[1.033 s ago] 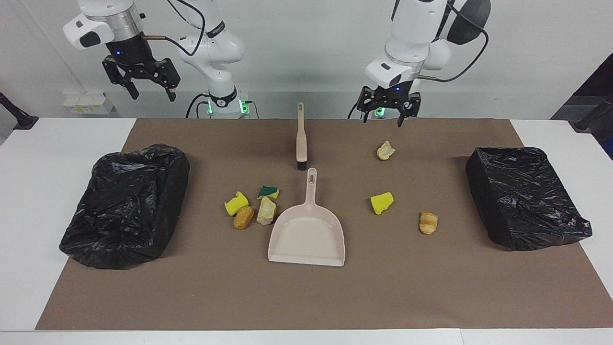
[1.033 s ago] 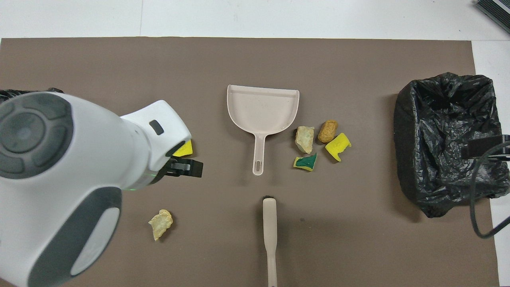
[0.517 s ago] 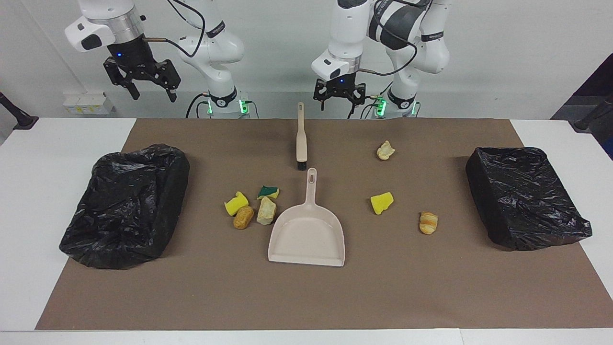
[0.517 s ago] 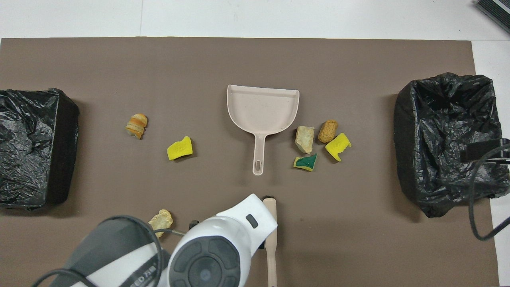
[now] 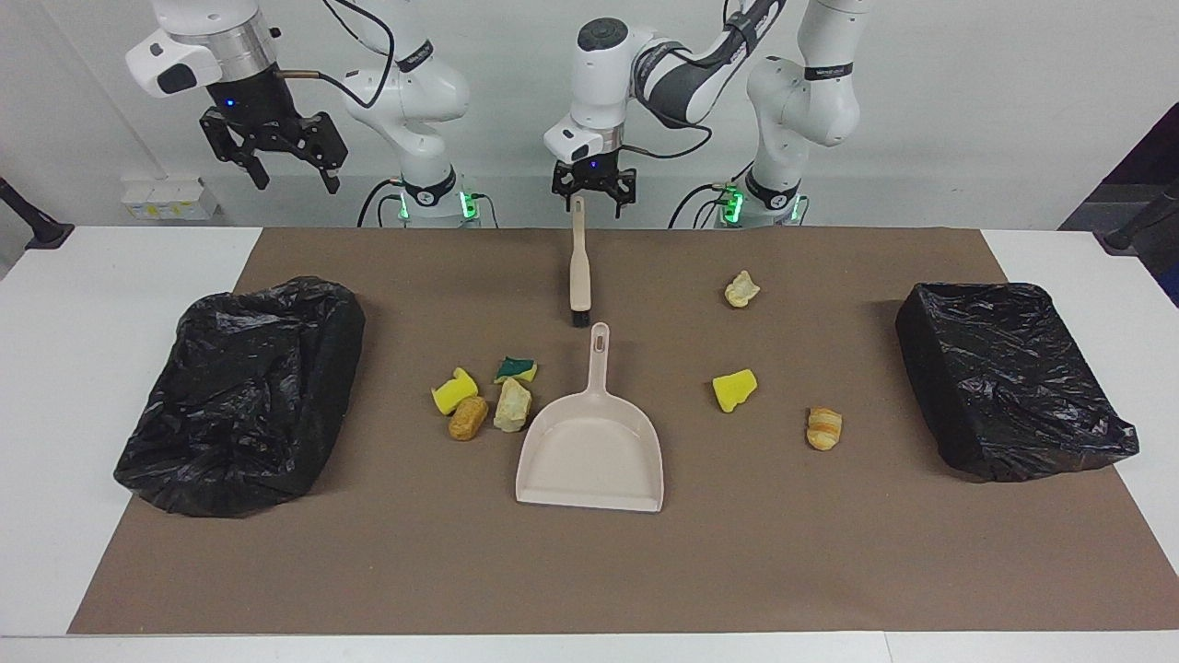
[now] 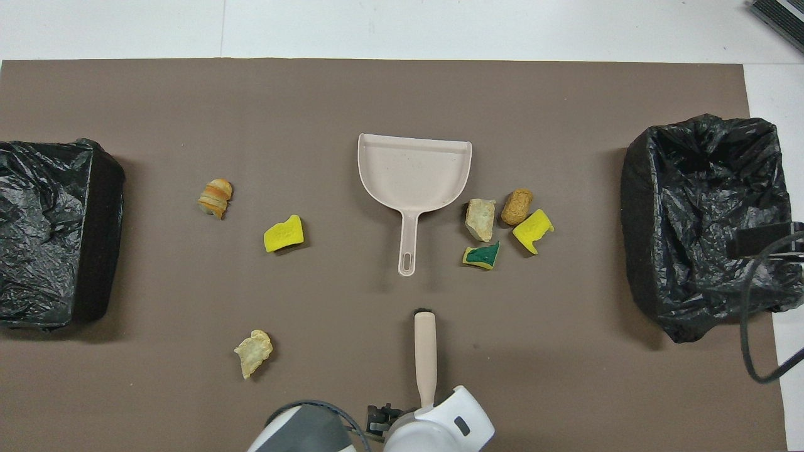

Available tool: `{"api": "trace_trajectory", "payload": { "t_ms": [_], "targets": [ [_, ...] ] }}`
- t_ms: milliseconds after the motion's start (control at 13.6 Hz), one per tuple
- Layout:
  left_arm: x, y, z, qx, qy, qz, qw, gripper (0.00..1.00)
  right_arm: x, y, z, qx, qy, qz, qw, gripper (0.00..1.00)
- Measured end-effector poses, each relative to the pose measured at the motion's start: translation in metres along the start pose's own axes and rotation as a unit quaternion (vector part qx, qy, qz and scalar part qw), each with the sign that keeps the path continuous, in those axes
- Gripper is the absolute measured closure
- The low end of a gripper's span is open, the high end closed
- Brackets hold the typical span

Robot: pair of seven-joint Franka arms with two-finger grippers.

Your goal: Sweep and dump trash in bin

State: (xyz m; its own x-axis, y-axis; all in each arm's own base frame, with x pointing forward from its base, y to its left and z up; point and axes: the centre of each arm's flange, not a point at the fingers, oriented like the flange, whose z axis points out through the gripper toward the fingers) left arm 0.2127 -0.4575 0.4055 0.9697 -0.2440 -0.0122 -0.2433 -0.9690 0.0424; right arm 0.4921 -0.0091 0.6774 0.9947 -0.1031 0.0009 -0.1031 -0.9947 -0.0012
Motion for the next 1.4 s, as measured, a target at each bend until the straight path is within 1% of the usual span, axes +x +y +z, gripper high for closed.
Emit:
{"api": "trace_trajectory", "payload": {
  "t_ms": [148, 295, 590, 738, 812, 886, 959, 1033, 1181, 1255, 1328, 1402],
  "targets": [
    [-0.012, 0.005, 0.018, 0.005, -0.005, 0.01, 1.0, 0.0, 0.0, 0.0, 0.0, 0.0, 0.0, 0.0, 1.0, 0.0],
    [-0.015, 0.009, 0.027, 0.006, -0.006, 0.015, 1.0, 0.0, 0.0, 0.0, 0.0, 0.0, 0.0, 0.0, 1.0, 0.0],
    [-0.02, 0.022, 0.072, 0.01, -0.011, 0.027, 1.0, 0.04, 0.0, 0.0, 0.0, 0.0, 0.0, 0.0, 1.0, 0.0],
    [-0.018, 0.022, 0.079, 0.011, -0.013, 0.025, 1.0, 0.2, 0.0, 0.0, 0.0, 0.0, 0.0, 0.0, 1.0, 0.0],
    [-0.017, 0.021, 0.079, 0.011, -0.012, 0.024, 1.0, 0.2, 0.0, 0.0, 0.0, 0.0, 0.0, 0.0, 1.0, 0.0],
    [-0.016, 0.021, 0.078, 0.01, -0.012, 0.023, 1.0, 0.28, 0.0, 0.0, 0.0, 0.0, -0.001, 0.0, 1.0, 0.0],
    [-0.015, 0.02, 0.078, 0.011, -0.013, 0.022, 1.0, 0.28, 0.0, 0.0, 0.0, 0.0, -0.001, 0.0, 1.0, 0.0],
    [-0.013, 0.019, 0.077, 0.013, -0.014, 0.019, 1.0, 0.35, 0.0, 0.0, 0.0, 0.0, -0.001, 0.0, 1.0, 0.0],
    [-0.006, 0.012, 0.074, 0.023, -0.022, 0.01, 0.999, 0.63, 0.0, 0.0, 0.0, 0.0, -0.001, 0.0, 1.0, 0.0],
    [-0.003, 0.01, 0.071, 0.024, -0.023, 0.007, 0.999, 0.63, 0.0, 0.0, 0.0, 0.0, -0.001, 0.0, 1.0, 0.0],
    [-0.001, 0.009, 0.068, 0.024, -0.023, 0.005, 0.999, 0.7, 0.0, 0.0, 0.0, 0.0, -0.001, 0.0, 1.0, 0.0],
    [0.001, 0.008, 0.066, 0.026, -0.025, 0.005, 0.999, 0.74, 0.0, 0.0, 0.0, 0.0, -0.001, 0.0, 1.0, 0.0]
  ]
}}
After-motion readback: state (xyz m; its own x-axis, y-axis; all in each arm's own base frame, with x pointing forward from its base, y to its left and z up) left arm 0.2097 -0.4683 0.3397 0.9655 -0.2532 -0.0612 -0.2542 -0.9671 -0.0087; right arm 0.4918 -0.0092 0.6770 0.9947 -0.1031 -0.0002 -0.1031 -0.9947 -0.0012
